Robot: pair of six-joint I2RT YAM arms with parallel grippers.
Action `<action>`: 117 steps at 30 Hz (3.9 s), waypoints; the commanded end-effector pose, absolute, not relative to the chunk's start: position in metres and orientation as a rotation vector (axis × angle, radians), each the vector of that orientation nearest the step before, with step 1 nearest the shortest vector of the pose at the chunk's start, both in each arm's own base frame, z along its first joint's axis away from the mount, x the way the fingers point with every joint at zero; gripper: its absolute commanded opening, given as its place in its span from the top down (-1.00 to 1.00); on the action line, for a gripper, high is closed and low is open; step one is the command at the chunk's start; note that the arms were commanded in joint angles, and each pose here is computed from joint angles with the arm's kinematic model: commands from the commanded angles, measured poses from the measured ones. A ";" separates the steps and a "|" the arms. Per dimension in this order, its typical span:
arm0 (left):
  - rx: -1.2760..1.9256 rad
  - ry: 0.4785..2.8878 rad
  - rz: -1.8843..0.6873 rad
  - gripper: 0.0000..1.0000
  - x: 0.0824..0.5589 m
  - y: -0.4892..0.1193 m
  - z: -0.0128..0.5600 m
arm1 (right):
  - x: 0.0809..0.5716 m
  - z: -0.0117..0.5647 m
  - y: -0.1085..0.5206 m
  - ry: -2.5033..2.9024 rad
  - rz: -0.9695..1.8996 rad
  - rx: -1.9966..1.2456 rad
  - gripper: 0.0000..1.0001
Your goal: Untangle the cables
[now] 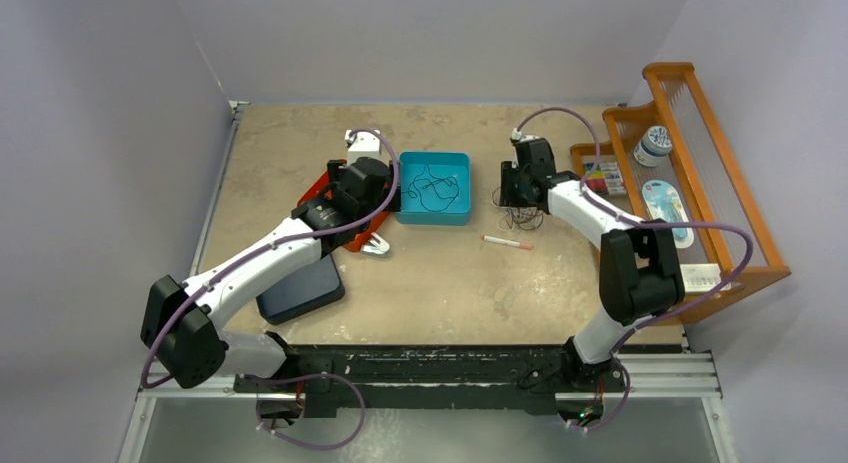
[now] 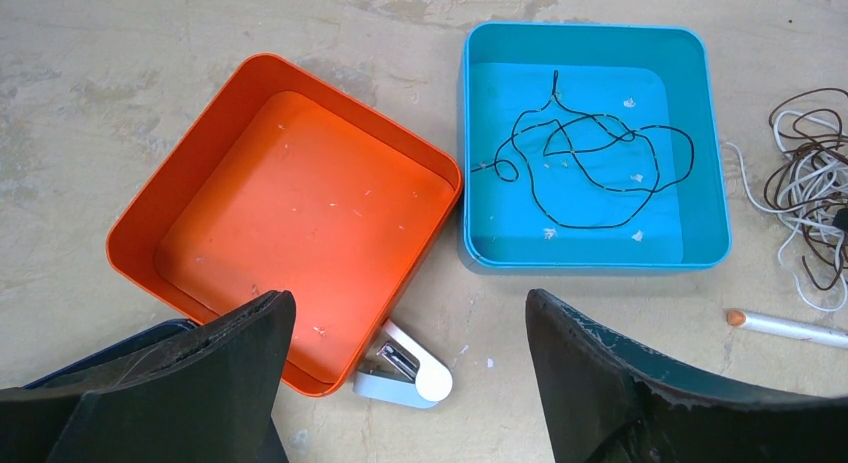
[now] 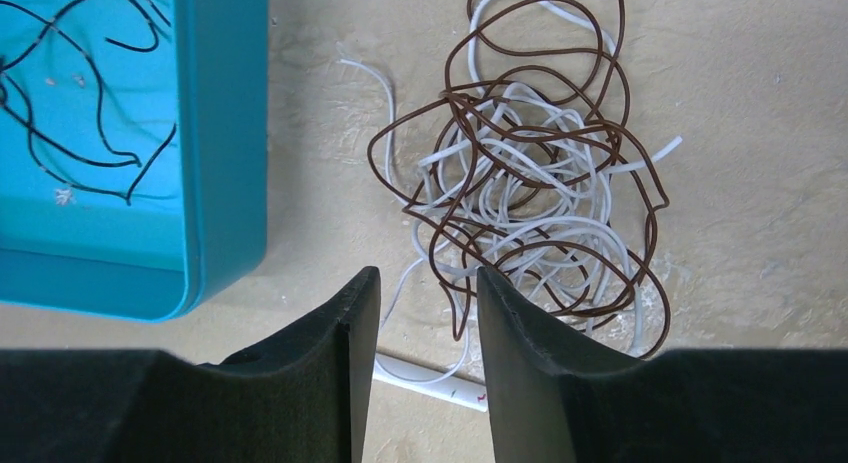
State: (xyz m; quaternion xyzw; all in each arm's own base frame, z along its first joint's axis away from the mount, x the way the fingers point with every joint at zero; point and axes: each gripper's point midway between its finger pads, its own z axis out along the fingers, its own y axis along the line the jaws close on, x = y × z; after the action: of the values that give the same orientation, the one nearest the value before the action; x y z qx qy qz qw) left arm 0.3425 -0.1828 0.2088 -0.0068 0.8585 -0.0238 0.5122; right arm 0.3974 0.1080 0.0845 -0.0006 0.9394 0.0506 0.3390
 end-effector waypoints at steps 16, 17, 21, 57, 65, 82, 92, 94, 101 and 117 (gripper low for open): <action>-0.072 1.994 -0.100 -0.69 0.351 -0.184 0.232 | 0.434 0.111 0.108 2.302 0.102 0.064 0.96; -0.074 1.993 -0.101 -0.68 0.351 -0.184 0.232 | 0.433 0.116 0.107 2.290 0.103 0.067 1.00; -0.080 1.988 -0.107 -0.68 0.351 -0.184 0.233 | 0.429 0.146 0.101 2.217 0.098 0.074 1.00; 0.346 1.287 -0.898 -0.74 0.352 -0.391 0.285 | 0.373 0.332 0.087 1.781 0.329 0.218 1.00; 0.484 1.081 -1.008 -0.75 0.345 -0.438 0.278 | 0.370 0.340 0.092 1.768 0.378 0.202 1.00; 0.576 1.060 -1.130 0.14 0.365 -0.504 0.263 | 0.362 0.338 0.114 1.764 0.518 0.145 1.00; 0.491 1.159 -1.064 1.00 0.377 -0.486 0.275 | 0.347 0.330 0.075 1.705 0.348 0.263 0.50; 0.484 1.191 -1.058 1.00 0.379 -0.486 0.278 | 0.339 0.327 0.066 1.686 0.318 0.295 0.25; 0.353 1.354 -1.086 1.00 0.402 -0.480 0.293 | 0.319 0.282 0.066 1.706 0.320 0.238 -0.12; 0.402 1.596 -1.153 1.00 0.403 -0.499 0.333 | 0.362 0.255 0.096 1.581 0.359 0.021 -0.35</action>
State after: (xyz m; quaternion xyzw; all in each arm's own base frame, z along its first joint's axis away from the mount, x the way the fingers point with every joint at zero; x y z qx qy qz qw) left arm 0.4208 -0.5000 0.2969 0.1588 0.6790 -0.4573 0.5519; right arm 0.3405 0.0904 0.2169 0.0298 0.7647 0.1530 0.6253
